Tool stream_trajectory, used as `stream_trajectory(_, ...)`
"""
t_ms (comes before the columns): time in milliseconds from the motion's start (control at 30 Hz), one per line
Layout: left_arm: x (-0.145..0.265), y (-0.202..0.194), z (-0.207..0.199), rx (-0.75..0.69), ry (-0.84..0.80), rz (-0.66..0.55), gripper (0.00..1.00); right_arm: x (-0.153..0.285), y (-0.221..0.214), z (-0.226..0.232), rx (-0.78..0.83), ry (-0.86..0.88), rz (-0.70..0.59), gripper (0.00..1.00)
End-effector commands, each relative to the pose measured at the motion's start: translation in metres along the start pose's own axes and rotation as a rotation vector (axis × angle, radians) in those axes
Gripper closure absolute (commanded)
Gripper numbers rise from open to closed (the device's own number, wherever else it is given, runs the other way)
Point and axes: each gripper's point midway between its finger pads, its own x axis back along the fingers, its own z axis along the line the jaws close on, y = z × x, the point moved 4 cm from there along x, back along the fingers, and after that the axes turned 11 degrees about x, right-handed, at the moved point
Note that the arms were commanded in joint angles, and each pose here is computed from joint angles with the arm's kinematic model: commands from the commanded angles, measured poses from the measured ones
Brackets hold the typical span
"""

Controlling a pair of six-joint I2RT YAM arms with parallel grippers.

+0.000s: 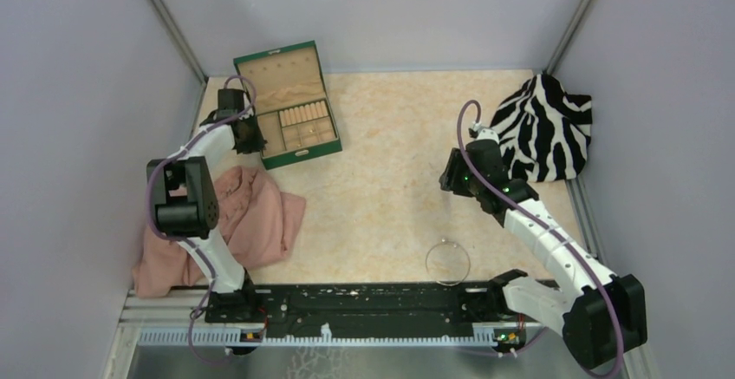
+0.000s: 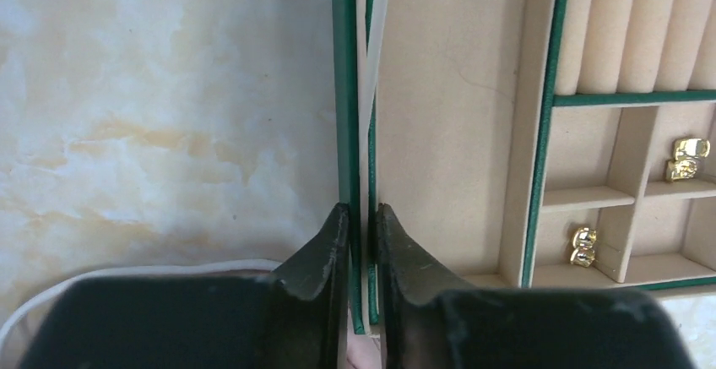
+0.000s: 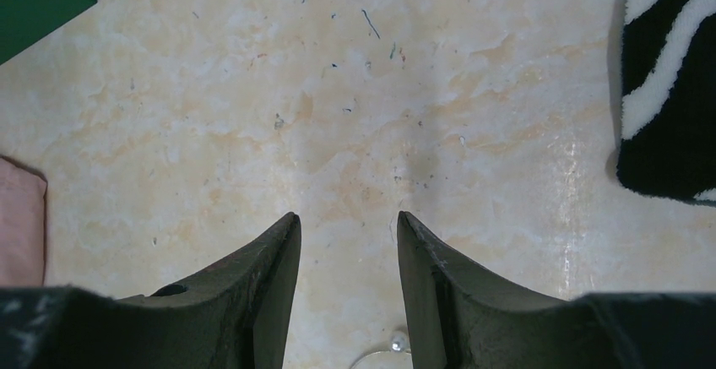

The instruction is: Organize the mixed jewelry

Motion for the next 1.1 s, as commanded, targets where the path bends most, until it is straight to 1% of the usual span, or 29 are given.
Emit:
stream_trajectory(0, 0.002, 0.001, -0.022, -0.015, -0.138, 0.032, 0.91, 0.005, 0.014, 0.001, -0.02, 0.006, -0.071, 0.54)
stream_trajectory(33, 0.004, 0.0, -0.028, -0.023, -0.182, 0.042, 0.99, 0.005, 0.014, 0.001, -0.02, 0.006, -0.071, 0.54)
stream_trajectory(67, 0.006, -0.002, -0.034, -0.032, -0.228, 0.054, 1.0, 0.005, 0.014, 0.0, -0.02, 0.003, -0.07, 0.54)
stream_trajectory(133, 0.012, -0.005, -0.045, -0.062, -0.279, 0.065, 1.0, 0.005, 0.013, -0.001, -0.018, -0.007, -0.068, 0.54)
stream_trajectory(300, 0.022, -0.028, -0.078, -0.196, -0.321, 0.099, 1.0, 0.009, 0.01, -0.008, 0.006, -0.048, -0.054, 0.54)
stream_trajectory(467, 0.031, -0.061, -0.122, -0.272, -0.356, 0.149, 1.0, 0.016, -0.01, -0.013, 0.013, -0.057, 0.03, 0.54)
stream_trajectory(567, 0.032, -0.073, -0.133, -0.249, -0.364, 0.177, 1.0, 0.025, -0.03, -0.015, 0.002, -0.06, 0.114, 0.54)
stream_trajectory(633, 0.032, -0.076, -0.136, -0.225, -0.362, 0.187, 1.0, 0.03, -0.034, -0.009, -0.013, -0.046, 0.14, 0.55)
stream_trajectory(700, 0.034, -0.075, -0.135, -0.2, -0.35, 0.181, 1.0, 0.034, -0.039, -0.003, -0.066, -0.033, 0.198, 0.55)
stream_trajectory(800, 0.04, -0.076, -0.132, -0.142, -0.334, 0.171, 1.0, 0.033, -0.062, -0.002, -0.124, -0.069, 0.319, 0.58)
stream_trajectory(900, 0.045, -0.088, -0.13, -0.065, -0.342, 0.186, 1.0, 0.027, -0.09, -0.007, -0.141, -0.132, 0.399, 0.58)
stream_trajectory(967, 0.047, -0.099, -0.129, -0.002, -0.343, 0.201, 1.0, 0.026, -0.101, -0.007, -0.15, -0.155, 0.429, 0.58)
stream_trajectory(1067, 0.047, -0.12, -0.131, 0.039, -0.342, 0.221, 1.0, 0.023, -0.109, -0.001, -0.154, -0.134, 0.434, 0.58)
